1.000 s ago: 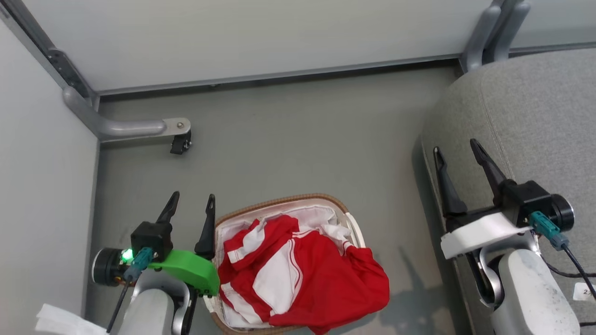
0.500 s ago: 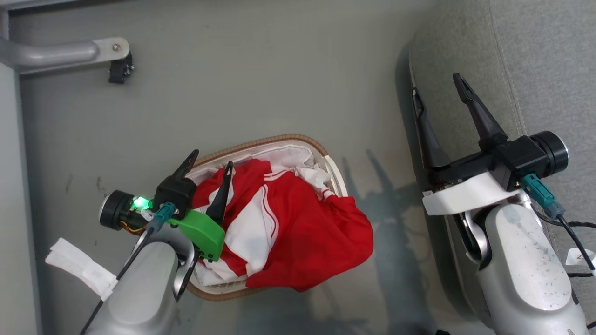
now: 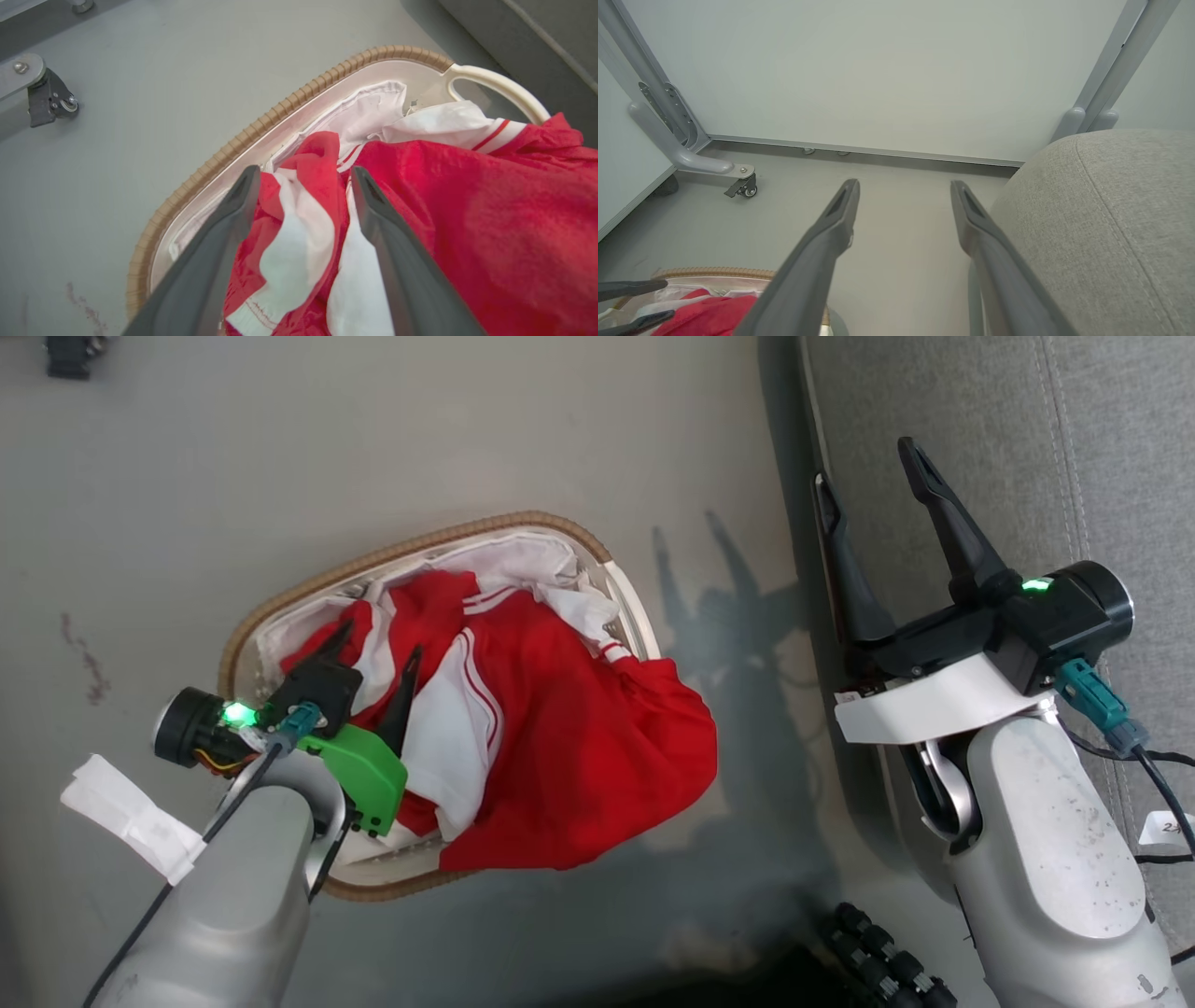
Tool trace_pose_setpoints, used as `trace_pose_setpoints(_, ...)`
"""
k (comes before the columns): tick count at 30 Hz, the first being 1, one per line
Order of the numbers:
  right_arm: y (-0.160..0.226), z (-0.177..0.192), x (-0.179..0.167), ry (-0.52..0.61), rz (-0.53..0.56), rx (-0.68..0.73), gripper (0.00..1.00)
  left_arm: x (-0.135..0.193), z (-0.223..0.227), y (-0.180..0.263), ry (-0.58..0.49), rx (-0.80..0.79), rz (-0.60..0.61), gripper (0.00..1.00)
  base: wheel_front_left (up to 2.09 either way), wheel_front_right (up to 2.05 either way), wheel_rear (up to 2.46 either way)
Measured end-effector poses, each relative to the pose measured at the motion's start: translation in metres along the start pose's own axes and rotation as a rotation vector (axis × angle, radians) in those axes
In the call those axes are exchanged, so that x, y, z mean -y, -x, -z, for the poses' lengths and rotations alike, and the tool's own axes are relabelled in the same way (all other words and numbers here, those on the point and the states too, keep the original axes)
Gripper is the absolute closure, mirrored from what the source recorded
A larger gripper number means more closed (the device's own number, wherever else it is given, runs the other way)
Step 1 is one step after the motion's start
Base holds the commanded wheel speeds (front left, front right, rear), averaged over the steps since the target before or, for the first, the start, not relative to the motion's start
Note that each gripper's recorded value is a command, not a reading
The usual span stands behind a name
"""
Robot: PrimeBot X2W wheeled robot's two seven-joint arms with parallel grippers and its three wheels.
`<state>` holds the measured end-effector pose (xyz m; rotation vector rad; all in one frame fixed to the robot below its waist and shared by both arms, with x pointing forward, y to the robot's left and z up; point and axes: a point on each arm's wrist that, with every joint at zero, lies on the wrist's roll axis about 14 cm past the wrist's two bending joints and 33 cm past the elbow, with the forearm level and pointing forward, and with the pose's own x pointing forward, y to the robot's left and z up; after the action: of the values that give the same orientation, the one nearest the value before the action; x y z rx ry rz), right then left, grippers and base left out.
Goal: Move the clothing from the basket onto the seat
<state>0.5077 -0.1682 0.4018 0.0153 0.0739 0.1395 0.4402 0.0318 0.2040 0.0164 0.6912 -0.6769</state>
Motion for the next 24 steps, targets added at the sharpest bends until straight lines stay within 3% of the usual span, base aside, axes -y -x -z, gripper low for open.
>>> trace_pose_setpoints(7,0.003,0.027,0.006,-0.011,0.014,-0.064,0.0,0.001,0.042,-0.016,0.017,-0.119,0.026,0.0,0.0,0.0,0.0)
trace_pose_setpoints(16,0.002,0.039,0.009,-0.02,0.015,-0.087,0.0,-0.001,0.066,-0.035,-0.044,-0.204,0.069,0.0,0.0,0.0,0.0)
trace_pose_setpoints(17,0.003,0.04,0.009,-0.021,0.016,-0.09,0.0,-0.001,0.067,-0.036,-0.045,-0.206,0.072,0.18,0.0,0.0,0.0)
trace_pose_setpoints(19,0.004,0.041,0.01,-0.024,0.019,-0.095,0.0,0.003,0.071,-0.038,-0.045,-0.218,0.082,1.0,0.0,0.0,0.0)
trace_pose_setpoints(24,0.006,0.035,0.01,-0.029,0.023,-0.09,0.0,0.009,0.067,-0.035,-0.03,-0.217,0.086,1.0,0.0,0.0,0.0)
